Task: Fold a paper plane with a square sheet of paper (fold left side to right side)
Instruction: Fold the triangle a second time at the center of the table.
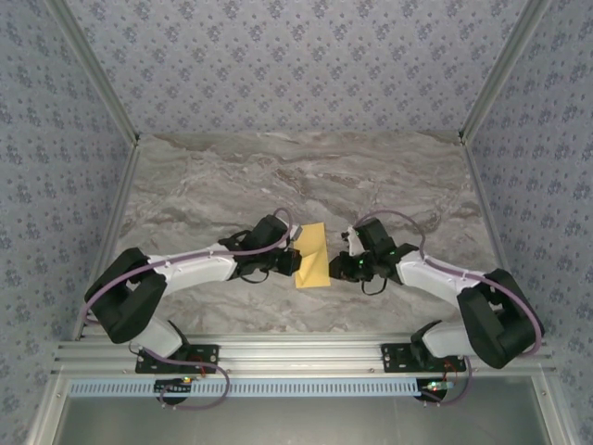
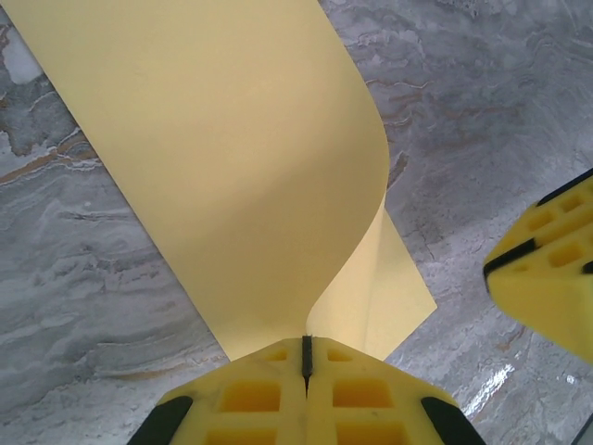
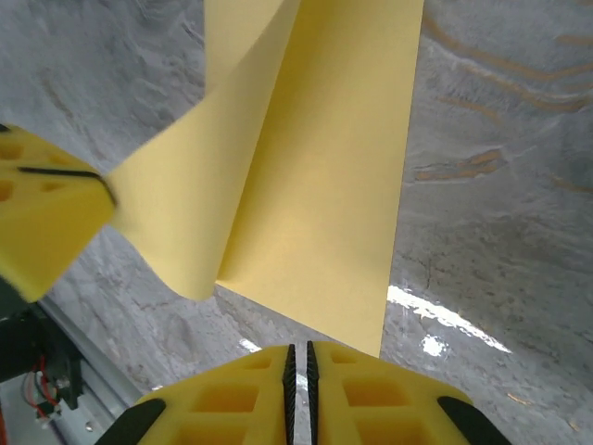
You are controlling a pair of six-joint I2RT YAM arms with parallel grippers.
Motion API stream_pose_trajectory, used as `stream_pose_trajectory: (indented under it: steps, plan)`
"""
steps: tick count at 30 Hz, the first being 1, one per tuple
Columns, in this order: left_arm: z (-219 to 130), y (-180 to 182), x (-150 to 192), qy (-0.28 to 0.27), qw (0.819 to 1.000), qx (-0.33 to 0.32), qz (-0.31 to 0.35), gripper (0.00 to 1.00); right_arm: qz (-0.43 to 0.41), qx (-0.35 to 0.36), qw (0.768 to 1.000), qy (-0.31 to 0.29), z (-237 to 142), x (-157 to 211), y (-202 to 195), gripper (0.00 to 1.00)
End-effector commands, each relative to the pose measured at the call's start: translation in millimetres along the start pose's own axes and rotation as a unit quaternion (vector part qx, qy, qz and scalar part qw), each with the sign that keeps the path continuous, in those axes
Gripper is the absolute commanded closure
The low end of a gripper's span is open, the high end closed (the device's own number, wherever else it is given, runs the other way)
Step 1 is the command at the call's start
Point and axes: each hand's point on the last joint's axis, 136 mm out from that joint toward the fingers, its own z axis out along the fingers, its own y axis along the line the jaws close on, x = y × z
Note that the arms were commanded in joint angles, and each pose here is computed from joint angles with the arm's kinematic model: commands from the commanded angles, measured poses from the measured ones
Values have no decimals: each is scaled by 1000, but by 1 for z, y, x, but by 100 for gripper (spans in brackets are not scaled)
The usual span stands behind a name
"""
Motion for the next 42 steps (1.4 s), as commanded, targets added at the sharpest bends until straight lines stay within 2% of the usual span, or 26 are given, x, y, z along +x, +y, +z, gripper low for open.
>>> stream_pose_trajectory:
  steps: [1, 42]
  plan:
    - [-6, -4, -8, -9, 1000, 14, 15, 100, 2, 31, 1000, -3, 8, -1, -9, 88]
    - [23, 21, -18, -2, 999, -30, 20, 100, 1, 108, 990, 88, 29, 28, -35, 87]
